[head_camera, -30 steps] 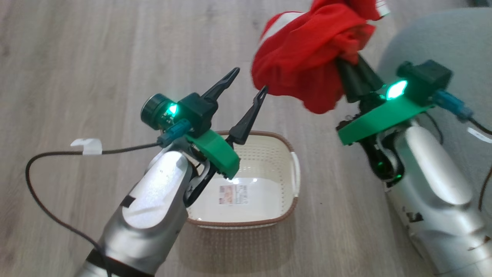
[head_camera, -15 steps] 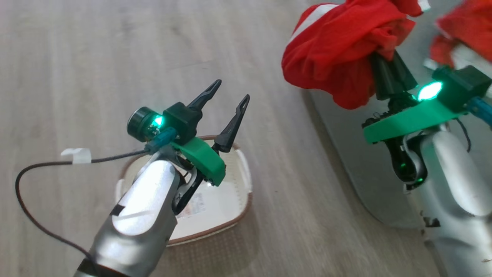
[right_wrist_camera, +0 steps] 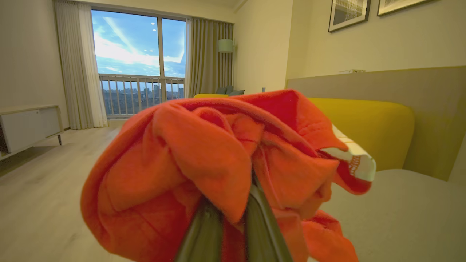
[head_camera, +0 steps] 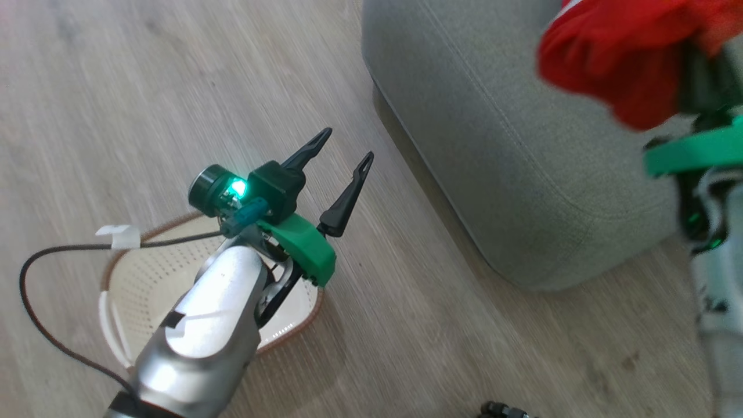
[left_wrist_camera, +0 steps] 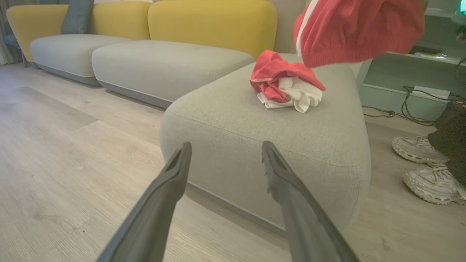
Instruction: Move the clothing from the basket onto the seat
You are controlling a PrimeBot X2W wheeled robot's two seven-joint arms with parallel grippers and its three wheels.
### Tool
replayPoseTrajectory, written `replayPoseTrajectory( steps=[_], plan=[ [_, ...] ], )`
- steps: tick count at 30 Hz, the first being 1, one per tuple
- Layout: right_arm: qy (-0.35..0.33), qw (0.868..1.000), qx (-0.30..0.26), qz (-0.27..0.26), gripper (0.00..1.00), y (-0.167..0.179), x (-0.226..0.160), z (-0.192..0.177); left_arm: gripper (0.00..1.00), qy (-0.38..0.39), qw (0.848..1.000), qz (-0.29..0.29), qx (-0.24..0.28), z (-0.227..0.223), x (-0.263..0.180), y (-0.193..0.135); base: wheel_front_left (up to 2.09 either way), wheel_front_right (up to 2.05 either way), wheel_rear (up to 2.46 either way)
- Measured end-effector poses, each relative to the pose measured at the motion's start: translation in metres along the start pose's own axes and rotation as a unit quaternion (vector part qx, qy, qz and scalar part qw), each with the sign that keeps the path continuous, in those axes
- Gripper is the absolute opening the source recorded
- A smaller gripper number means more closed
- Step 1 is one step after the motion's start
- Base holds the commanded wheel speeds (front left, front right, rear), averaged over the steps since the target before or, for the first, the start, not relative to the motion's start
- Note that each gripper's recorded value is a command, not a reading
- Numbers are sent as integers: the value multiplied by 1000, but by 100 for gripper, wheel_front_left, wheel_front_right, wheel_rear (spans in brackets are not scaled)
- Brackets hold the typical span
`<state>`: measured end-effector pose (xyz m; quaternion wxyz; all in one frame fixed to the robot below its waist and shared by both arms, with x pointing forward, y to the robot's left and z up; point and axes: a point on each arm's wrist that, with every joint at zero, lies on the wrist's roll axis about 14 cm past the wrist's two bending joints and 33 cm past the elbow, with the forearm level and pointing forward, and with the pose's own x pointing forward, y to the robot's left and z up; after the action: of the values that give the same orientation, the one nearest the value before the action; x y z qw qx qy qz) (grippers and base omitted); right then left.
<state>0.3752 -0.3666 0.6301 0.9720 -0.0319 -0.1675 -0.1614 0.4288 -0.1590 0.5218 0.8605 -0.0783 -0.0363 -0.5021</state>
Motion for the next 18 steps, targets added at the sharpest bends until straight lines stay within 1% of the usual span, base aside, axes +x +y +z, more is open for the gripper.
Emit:
replayPoseTrajectory(
  steps=[3, 6, 10, 16, 18],
  plan=[
    [-7, 999, -38, -15, 0, -17, 16, 8, 100, 14, 1000, -5, -10, -17, 1, 2, 0, 0, 0],
    [-15, 997, -63, -36, 0, -33, 34, 14, 100, 23, 1000, -9, -18, -30, 2, 7, 0, 0, 0],
    [-5, 994, -90, -58, 0, -47, 50, 5, 100, 25, 999, -15, -21, -41, 8, 16, 0, 0, 0],
    [6, 990, -98, -104, 0, -69, 84, -9, 100, 42, 999, -14, -32, -70, 7, 37, 0, 0, 0],
    [4, 988, -107, -109, 0, -71, 99, -10, 100, 45, 998, -16, -35, -79, 7, 42, 0, 0, 0]
  ],
)
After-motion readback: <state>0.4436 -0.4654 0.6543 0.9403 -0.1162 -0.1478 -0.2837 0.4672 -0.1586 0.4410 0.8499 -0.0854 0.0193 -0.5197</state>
